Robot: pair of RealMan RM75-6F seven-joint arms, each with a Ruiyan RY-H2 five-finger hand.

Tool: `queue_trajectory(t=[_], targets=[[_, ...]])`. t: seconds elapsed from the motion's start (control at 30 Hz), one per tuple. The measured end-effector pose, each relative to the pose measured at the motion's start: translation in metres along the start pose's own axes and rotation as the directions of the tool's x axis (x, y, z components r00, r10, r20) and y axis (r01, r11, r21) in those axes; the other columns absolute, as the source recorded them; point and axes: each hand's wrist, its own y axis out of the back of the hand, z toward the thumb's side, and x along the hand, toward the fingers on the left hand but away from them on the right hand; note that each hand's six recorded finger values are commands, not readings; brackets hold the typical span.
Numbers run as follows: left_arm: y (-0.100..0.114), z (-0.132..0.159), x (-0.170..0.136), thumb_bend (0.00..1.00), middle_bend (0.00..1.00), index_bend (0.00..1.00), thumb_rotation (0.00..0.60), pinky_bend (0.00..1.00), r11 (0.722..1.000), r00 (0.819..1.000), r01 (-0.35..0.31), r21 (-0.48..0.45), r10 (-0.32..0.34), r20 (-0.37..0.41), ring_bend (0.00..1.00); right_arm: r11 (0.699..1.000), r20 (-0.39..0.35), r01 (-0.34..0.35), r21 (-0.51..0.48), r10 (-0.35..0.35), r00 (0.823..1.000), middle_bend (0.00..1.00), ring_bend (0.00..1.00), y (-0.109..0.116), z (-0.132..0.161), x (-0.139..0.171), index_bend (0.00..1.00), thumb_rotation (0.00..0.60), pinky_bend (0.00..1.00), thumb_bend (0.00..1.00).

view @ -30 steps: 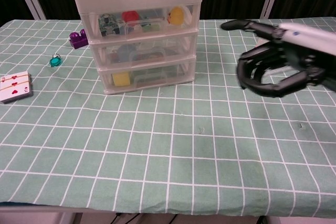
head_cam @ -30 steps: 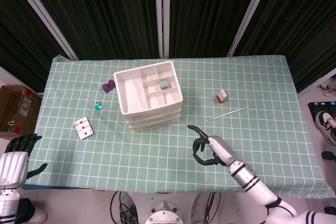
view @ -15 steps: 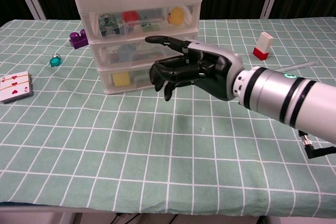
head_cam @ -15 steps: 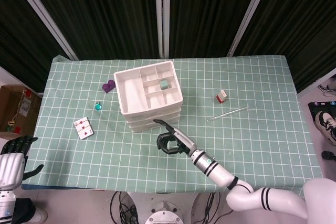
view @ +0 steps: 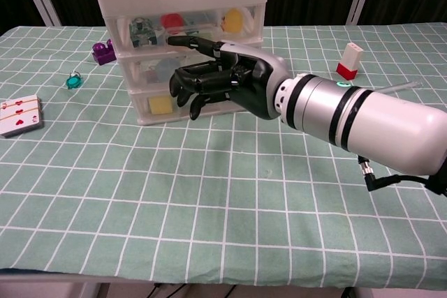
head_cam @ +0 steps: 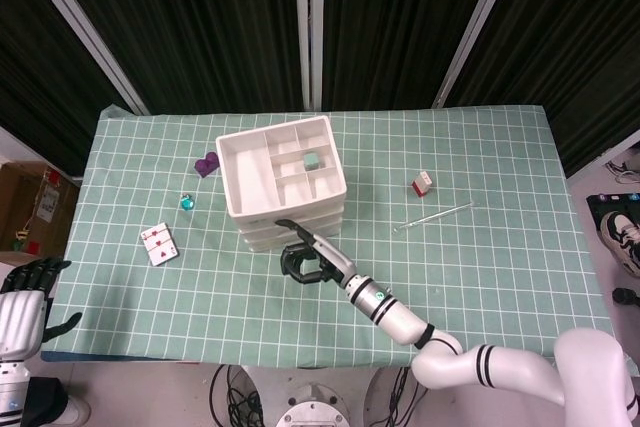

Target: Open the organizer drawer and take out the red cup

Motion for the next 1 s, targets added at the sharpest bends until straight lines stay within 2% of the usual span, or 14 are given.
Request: queue_trajectory(t=[0.1, 0.27, 0.33, 0.8, 0.87, 1.0], targets=[[0.000, 0.000, 0.000, 0.04, 0.19, 0.24, 0.600, 0.19, 1.000, 1.000, 0.002, 0.001, -0.002, -0.001, 0.17, 1.000, 0.003, 0.003, 0.003, -0.003, 1.000, 0.55, 0.53, 0.001, 0.000, -0.004, 0.09, 0.600, 0.58, 0.49], [-0.001, -0.001, -0.001, 0.04, 0.19, 0.24, 0.600, 0.19, 1.000, 1.000, 0.005, 0.000, -0.005, -0.005, 0.17, 1.000, 0.009, 0.013, 0.000, -0.013, 1.000, 0.55, 0.53, 0.002, -0.001, -0.009, 0.23, 0.600, 0.58, 0.53], [-0.001, -0.002, -0.001, 0.04, 0.19, 0.24, 0.600, 0.19, 1.000, 1.000, 0.007, 0.000, -0.007, -0.008, 0.17, 1.000, 0.011, 0.012, 0.000, -0.012, 1.000, 0.55, 0.53, 0.001, -0.002, -0.009, 0.25, 0.600, 0.58, 0.53], [-0.007, -0.004, -0.003, 0.04, 0.19, 0.24, 0.600, 0.19, 1.000, 1.000, 0.017, -0.010, -0.017, -0.015, 0.17, 1.000, -0.002, -0.013, 0.009, 0.014, 1.000, 0.55, 0.53, -0.010, -0.009, 0.013, 0.25, 0.600, 0.58, 0.53], [-0.008, -0.004, -0.003, 0.04, 0.19, 0.24, 0.600, 0.19, 1.000, 1.000, 0.018, -0.011, -0.018, -0.015, 0.17, 1.000, -0.003, -0.017, 0.012, 0.017, 1.000, 0.55, 0.53, -0.011, -0.011, 0.017, 0.24, 0.600, 0.58, 0.53], [-0.009, -0.005, -0.003, 0.04, 0.19, 0.24, 0.600, 0.19, 1.000, 1.000, 0.019, -0.012, -0.020, -0.015, 0.17, 0.998, 0.006, -0.035, 0.060, 0.035, 0.999, 0.52, 0.52, -0.013, -0.015, 0.025, 0.04, 0.600, 0.58, 0.52]])
